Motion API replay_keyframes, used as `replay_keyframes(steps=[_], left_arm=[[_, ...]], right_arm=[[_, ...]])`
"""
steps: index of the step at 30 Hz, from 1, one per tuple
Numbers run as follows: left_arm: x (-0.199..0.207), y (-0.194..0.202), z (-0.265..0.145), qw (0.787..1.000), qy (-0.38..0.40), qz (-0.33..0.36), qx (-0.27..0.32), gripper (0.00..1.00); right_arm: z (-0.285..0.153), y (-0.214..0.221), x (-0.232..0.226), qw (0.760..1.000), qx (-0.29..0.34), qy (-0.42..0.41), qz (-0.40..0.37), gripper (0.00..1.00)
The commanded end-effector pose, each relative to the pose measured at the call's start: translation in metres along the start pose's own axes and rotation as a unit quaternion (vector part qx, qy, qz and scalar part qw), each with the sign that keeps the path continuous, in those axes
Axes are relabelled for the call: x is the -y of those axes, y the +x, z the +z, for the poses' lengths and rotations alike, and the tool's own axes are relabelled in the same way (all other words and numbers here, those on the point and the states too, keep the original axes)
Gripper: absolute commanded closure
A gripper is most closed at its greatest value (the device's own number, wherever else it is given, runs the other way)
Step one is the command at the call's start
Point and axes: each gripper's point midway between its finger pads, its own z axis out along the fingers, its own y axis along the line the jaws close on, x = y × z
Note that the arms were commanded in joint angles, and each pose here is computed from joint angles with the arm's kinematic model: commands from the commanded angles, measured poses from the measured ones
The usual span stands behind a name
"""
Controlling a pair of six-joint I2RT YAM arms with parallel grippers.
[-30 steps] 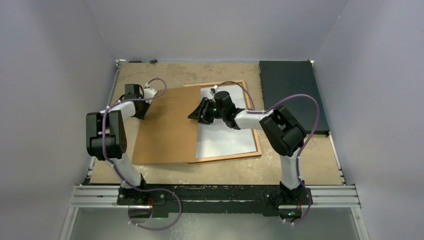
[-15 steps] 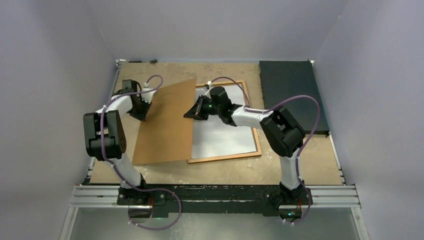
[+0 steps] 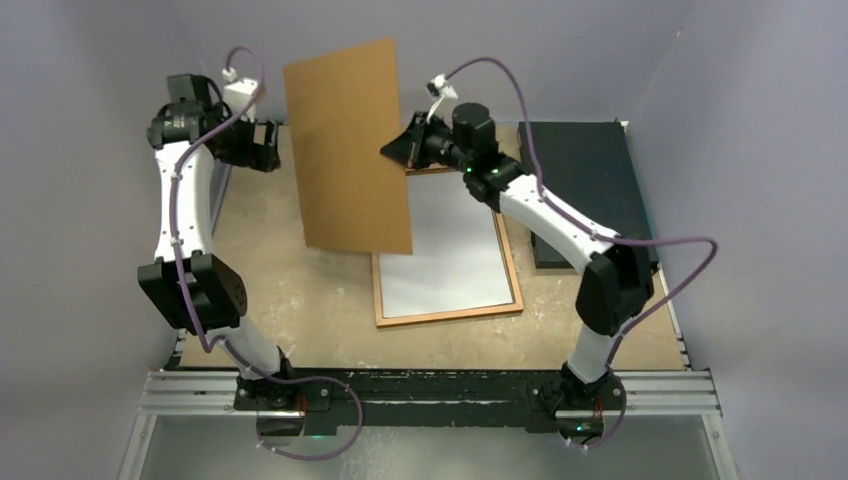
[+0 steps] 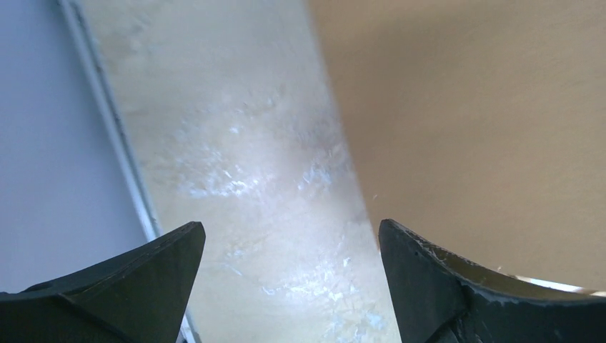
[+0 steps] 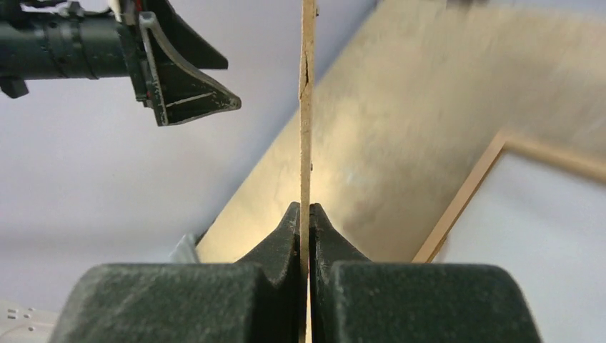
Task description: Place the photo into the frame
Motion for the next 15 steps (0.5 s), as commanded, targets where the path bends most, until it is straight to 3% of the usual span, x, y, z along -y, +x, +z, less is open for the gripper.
replay_keyframes(steps=[1,4,10,15], left_arm=[[0.007,-0.054,-0.060,0.996,0.006,-0.028,0.085,0.09],[0.026,-0.076,-0.090,0.987,0.032,0.059,0.149,0.09],[0.064,-0.087,-0.134,0.944,0.050,0.208,0.251,0.00],[0.097,-0.069,-0.153,0.879,0.082,0.378,0.280,0.00]], right_arm=[[-0.060,-0.100,-0.079,0.972,0.141,-0.031,-0.186,1.00],[-0.086,-0.119,-0.096,0.948,0.178,-0.010,-0.264,1.00],[-0.130,-0.140,-0.094,0.882,0.226,0.091,-0.404,1.00],[-0.158,-0.125,-0.091,0.836,0.228,0.109,-0.487,1.00]])
